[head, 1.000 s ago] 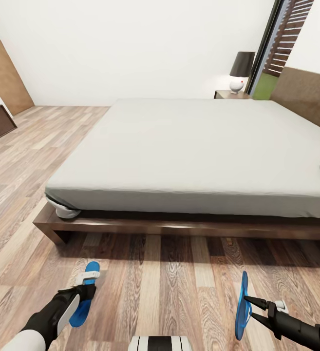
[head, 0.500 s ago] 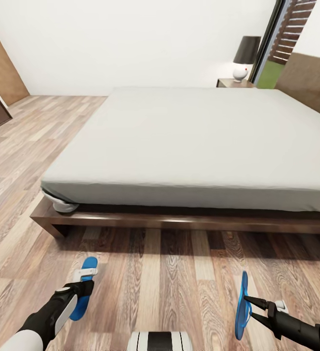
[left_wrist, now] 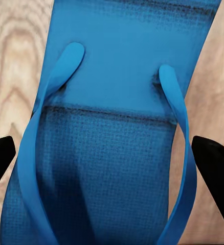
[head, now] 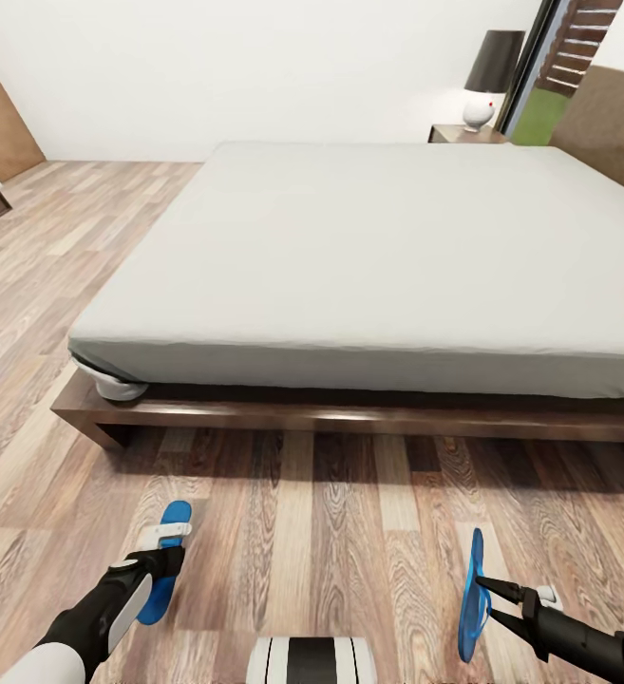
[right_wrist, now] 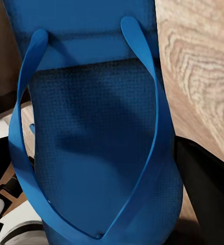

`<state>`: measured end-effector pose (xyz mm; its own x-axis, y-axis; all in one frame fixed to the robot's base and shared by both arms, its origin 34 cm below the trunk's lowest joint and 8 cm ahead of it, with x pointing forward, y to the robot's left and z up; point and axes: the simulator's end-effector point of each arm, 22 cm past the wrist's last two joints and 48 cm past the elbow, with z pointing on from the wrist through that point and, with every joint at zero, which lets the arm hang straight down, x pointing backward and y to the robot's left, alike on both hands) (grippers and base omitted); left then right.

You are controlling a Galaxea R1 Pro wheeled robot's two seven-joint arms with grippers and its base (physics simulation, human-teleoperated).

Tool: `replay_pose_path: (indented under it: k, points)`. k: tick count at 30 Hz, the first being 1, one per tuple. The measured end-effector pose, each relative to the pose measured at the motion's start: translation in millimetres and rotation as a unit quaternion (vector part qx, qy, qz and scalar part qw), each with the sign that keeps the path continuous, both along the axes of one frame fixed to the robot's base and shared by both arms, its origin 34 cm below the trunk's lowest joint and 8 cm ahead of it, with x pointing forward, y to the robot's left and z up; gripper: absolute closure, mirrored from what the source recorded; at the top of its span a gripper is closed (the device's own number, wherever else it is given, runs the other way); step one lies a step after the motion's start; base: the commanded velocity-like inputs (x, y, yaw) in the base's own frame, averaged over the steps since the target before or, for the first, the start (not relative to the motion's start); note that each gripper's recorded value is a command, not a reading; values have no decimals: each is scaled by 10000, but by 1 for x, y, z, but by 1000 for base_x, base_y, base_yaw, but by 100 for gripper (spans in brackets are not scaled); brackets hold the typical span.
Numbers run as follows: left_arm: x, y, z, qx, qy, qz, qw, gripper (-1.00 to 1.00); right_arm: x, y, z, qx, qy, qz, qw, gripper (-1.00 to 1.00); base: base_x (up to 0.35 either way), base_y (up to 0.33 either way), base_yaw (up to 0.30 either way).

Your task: In the bedroom, move the book from the bed onto either nightstand, and place the two sandals side by side next to the bed.

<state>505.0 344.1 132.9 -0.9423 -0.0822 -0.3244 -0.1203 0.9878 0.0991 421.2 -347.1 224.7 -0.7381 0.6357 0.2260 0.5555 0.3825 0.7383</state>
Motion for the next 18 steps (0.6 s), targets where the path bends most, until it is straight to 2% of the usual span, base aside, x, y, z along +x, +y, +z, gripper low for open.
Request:
replay_pose_path:
  k: [8,14,18]
  points:
    - [-12,0,-14,5,165,1,9999,100,-9,0,-12,2,160,-1,9999,100,0,0,0]
    - [-12,0,-14,6,158,-4,9999,100,-9,0,-12,7,159,-6,9999,100,3,0,0]
    - [-12,0,-14,-2,155,-3,9999,100,-9,0,-11,5,158,-5,9999,100,212,46,0]
